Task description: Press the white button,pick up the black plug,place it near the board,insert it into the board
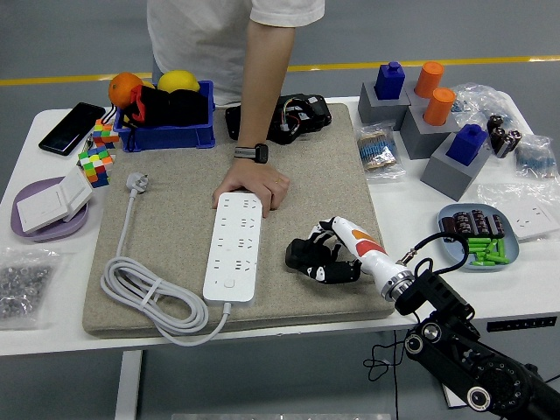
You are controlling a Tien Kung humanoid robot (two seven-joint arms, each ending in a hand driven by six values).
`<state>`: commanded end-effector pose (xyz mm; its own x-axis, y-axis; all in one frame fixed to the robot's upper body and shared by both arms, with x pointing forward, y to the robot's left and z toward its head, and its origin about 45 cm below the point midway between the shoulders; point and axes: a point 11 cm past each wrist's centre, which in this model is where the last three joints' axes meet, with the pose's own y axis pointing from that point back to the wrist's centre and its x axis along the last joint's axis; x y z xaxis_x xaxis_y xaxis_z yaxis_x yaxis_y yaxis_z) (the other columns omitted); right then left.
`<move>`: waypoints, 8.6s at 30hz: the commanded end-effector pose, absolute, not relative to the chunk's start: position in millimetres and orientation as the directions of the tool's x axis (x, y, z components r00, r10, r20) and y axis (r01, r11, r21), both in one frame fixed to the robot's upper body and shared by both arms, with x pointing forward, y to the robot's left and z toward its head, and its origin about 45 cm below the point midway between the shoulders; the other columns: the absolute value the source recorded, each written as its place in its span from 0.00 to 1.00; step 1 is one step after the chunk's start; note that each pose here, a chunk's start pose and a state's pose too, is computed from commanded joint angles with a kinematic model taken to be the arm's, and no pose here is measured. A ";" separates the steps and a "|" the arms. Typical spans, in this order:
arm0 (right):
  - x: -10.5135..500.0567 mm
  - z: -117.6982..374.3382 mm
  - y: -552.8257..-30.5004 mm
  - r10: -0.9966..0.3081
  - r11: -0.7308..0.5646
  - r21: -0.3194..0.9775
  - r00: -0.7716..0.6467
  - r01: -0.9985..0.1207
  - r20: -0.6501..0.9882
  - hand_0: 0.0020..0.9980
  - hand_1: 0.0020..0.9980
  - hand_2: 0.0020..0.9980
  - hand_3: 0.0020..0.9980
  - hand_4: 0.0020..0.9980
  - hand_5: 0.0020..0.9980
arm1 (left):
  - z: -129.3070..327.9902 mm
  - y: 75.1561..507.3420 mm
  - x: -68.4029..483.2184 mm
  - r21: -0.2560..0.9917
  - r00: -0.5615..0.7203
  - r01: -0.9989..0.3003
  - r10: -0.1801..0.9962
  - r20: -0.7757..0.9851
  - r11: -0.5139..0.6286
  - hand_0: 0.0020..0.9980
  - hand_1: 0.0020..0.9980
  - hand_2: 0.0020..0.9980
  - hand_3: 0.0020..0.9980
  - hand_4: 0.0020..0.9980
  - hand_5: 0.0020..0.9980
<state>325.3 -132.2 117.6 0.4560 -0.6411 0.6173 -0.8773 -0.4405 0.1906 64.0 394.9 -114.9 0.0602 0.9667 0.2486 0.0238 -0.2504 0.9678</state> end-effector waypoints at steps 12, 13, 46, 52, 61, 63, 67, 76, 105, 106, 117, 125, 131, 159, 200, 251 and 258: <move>323.2 152.0 -113.9 -0.653 -0.500 0.085 0.440 -0.862 0.617 0.30 0.42 0.41 0.41 0.81 0.00 | -113.9 398.5 63.3 0.966 0.065 0.028 0.965 0.254 -0.256 0.65 0.64 0.63 0.68 0.51 0.09; 323.1 158.7 -110.4 -0.655 -0.511 0.066 0.437 -0.857 0.617 0.30 0.42 0.41 0.41 0.81 0.00 | -113.6 399.3 63.5 0.966 0.067 0.028 0.965 0.255 -0.258 0.65 0.64 0.63 0.68 0.51 0.09; 328.7 164.7 -45.5 -0.454 -0.624 0.124 0.487 -0.772 0.746 0.34 0.43 0.42 0.46 0.79 0.00 | -112.0 407.0 58.8 0.962 0.062 0.037 0.961 0.268 -0.270 0.65 0.64 0.63 0.68 0.52 0.10; 330.2 160.3 -49.0 -0.434 -0.614 0.138 0.479 -0.777 0.763 0.34 0.43 0.42 0.46 0.79 0.00 | -112.1 406.9 57.9 0.962 0.062 0.038 0.962 0.267 -0.270 0.65 0.64 0.63 0.68 0.52 0.10; 329.3 159.0 -50.2 -0.425 -0.613 0.149 0.483 -0.776 0.766 0.34 0.43 0.42 0.46 0.79 0.00 | -112.1 406.8 58.2 0.962 0.064 0.037 0.961 0.268 -0.270 0.65 0.64 0.63 0.68 0.52 0.10; 328.3 159.4 -50.2 -0.424 -0.615 0.151 0.485 -0.774 0.765 0.34 0.43 0.42 0.46 0.79 0.00 | -112.2 406.8 58.1 0.962 0.063 0.037 0.961 0.268 -0.270 0.65 0.64 0.63 0.68 0.52 0.10; 326.5 159.7 -49.7 -0.421 -0.618 0.154 0.490 -0.771 0.764 0.34 0.43 0.42 0.47 0.80 0.00 | -112.1 407.0 58.1 0.962 0.063 0.038 0.961 0.268 -0.271 0.65 0.64 0.63 0.68 0.52 0.10; 322.4 162.0 -49.2 -0.428 -0.628 0.149 0.498 -0.764 0.754 0.34 0.43 0.42 0.46 0.80 0.00 | -112.3 406.6 57.9 0.962 0.065 0.038 0.961 0.267 -0.270 0.65 0.64 0.63 0.68 0.52 0.10; 324.2 159.3 -51.5 -0.429 -0.629 0.140 0.491 -0.765 0.758 0.32 0.43 0.41 0.46 0.80 0.00 | -112.4 406.5 57.4 0.962 0.063 0.038 0.962 0.267 -0.269 0.65 0.64 0.63 0.68 0.52 0.10; 324.2 158.9 -51.3 -0.427 -0.629 0.141 0.491 -0.765 0.759 0.32 0.43 0.41 0.46 0.80 0.00 | -112.4 406.4 57.3 0.962 0.063 0.038 0.962 0.267 -0.269 0.65 0.64 0.63 0.68 0.52 0.10; 324.2 164.9 -46.1 -0.405 -0.646 0.128 0.480 -0.753 0.778 0.32 0.43 0.41 0.47 0.80 0.00 | -112.0 407.1 58.3 0.962 0.062 0.036 0.961 0.268 -0.270 0.65 0.64 0.63 0.68 0.52 0.10; 324.2 166.7 -41.6 -0.377 -0.662 0.131 0.478 -0.738 0.793 0.31 0.43 0.41 0.46 0.80 0.00 | -111.9 407.3 58.6 0.962 0.061 0.036 0.962 0.268 -0.270 0.65 0.64 0.63 0.68 0.52 0.10; 324.0 166.1 -41.1 -0.354 -0.668 0.142 0.480 -0.731 0.803 0.31 0.43 0.41 0.46 0.80 0.00 | -111.9 407.3 58.7 0.962 0.062 0.036 0.962 0.268 -0.270 0.65 0.64 0.63 0.68 0.52 0.10; 327.6 162.5 -54.7 -0.356 -0.647 0.159 0.479 -0.746 0.802 0.30 0.43 0.41 0.46 0.80 0.00 | -112.4 406.9 56.5 0.962 0.058 0.040 0.962 0.267 -0.270 0.65 0.64 0.63 0.68 0.52 0.10; 337.3 169.7 -56.8 -0.281 -0.661 0.170 0.452 -0.730 0.846 0.30 0.43 0.41 0.46 0.80 0.00 | -111.8 407.6 59.2 0.962 0.055 0.034 0.962 0.269 -0.271 0.65 0.64 0.63 0.68 0.51 0.11; 339.3 168.8 -55.7 -0.298 -0.652 0.157 0.441 -0.742 0.847 0.32 0.43 0.43 0.47 0.83 0.00 | -111.8 406.8 60.2 0.962 0.054 0.033 0.962 0.268 -0.270 0.65 0.64 0.63 0.68 0.51 0.11; 334.8 167.6 -53.7 -0.294 -0.659 0.165 0.453 -0.734 0.841 0.32 0.43 0.44 0.48 0.82 0.00 | -112.1 406.1 60.2 0.962 0.055 0.034 0.962 0.267 -0.269 0.65 0.64 0.63 0.68 0.51 0.11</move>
<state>334.8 -53.7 167.6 0.4532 -0.2944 0.8414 -0.7340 -0.6588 0.1648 60.2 406.1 -112.1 0.0551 0.9620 0.2673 0.0337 -0.2693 0.9625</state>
